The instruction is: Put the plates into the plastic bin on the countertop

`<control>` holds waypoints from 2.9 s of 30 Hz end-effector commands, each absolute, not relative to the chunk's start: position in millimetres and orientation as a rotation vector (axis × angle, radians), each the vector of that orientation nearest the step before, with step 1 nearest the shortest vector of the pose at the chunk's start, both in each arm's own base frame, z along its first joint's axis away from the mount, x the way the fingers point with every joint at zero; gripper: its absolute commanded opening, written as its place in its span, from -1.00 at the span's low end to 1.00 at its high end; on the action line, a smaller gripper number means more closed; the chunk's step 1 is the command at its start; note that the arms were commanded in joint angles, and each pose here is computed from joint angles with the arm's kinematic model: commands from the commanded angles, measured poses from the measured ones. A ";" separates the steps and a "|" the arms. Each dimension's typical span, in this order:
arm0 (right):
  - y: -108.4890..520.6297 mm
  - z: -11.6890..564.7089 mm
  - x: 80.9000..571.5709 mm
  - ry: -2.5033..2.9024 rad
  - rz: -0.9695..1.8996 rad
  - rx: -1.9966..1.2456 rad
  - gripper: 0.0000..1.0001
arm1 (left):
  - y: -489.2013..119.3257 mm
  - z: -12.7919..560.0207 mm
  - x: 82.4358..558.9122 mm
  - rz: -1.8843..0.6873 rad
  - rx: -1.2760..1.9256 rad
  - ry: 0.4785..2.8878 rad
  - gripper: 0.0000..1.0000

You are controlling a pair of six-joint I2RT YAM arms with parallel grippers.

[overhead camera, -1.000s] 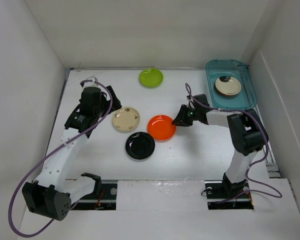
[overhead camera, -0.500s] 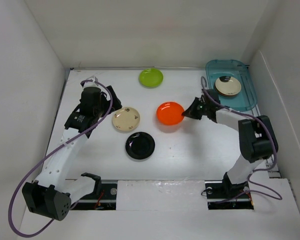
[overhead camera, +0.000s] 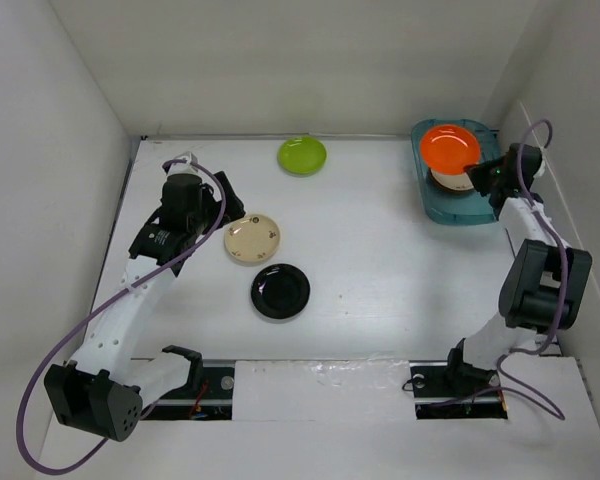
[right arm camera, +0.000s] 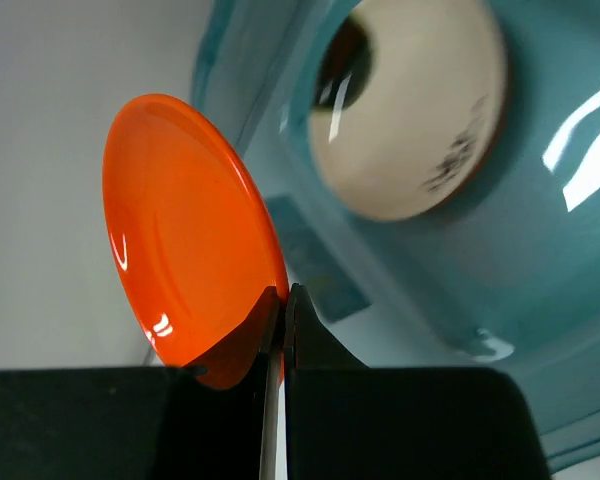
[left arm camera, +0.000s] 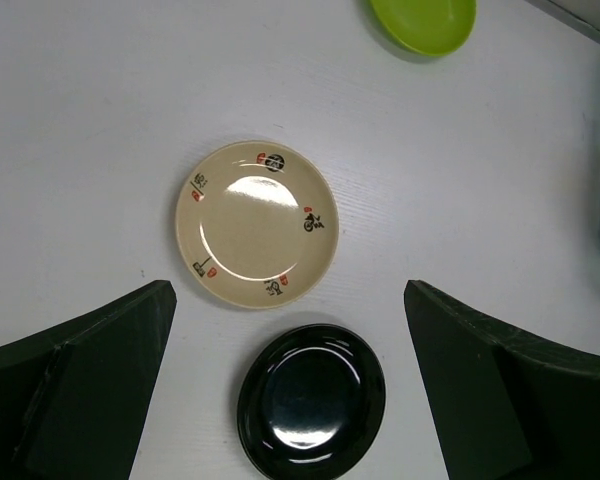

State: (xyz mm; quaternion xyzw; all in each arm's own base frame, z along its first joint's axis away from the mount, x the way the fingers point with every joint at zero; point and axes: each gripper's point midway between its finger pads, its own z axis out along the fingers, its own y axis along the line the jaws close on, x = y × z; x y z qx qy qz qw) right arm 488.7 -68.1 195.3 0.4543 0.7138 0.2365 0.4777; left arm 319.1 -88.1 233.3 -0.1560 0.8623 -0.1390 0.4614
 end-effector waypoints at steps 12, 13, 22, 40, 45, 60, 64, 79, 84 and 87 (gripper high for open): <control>-155.2 178.5 562.0 1.630 0.497 1.324 -0.99 | -103.7 262.5 320.2 -0.452 -0.286 2.039 0.99; -156.5 171.0 565.7 1.638 0.494 1.331 -0.97 | -103.7 262.5 320.2 -0.452 -0.286 2.039 0.99; -146.4 146.0 566.3 1.714 0.469 1.359 -0.82 | -105.2 262.5 319.7 -0.461 -0.281 2.041 0.99; 5.8 297.3 512.6 1.737 0.588 0.759 0.41 | -95.3 260.6 321.8 -0.406 -0.330 2.034 0.99; 146.0 242.1 485.7 2.023 0.825 0.272 0.41 | -69.6 248.9 324.4 -0.259 -0.496 2.048 0.99; 382.7 84.6 413.4 2.316 1.247 -0.187 0.28 | -54.6 235.3 323.9 -0.154 -0.605 2.079 0.99; 410.0 62.1 407.1 2.366 1.271 -0.206 0.22 | -56.2 235.1 323.7 -0.163 -0.601 2.083 0.99; 432.2 34.8 403.5 2.497 1.247 -0.177 -0.91 | -58.5 242.3 322.2 -0.187 -0.572 2.069 0.99; 419.9 70.5 419.5 2.420 1.243 -0.073 -1.00 | -59.4 241.9 321.7 -0.185 -0.547 2.078 0.99; 381.2 122.9 435.9 2.312 1.212 0.122 -1.00 | -67.7 242.5 325.3 -0.222 -0.493 2.088 0.99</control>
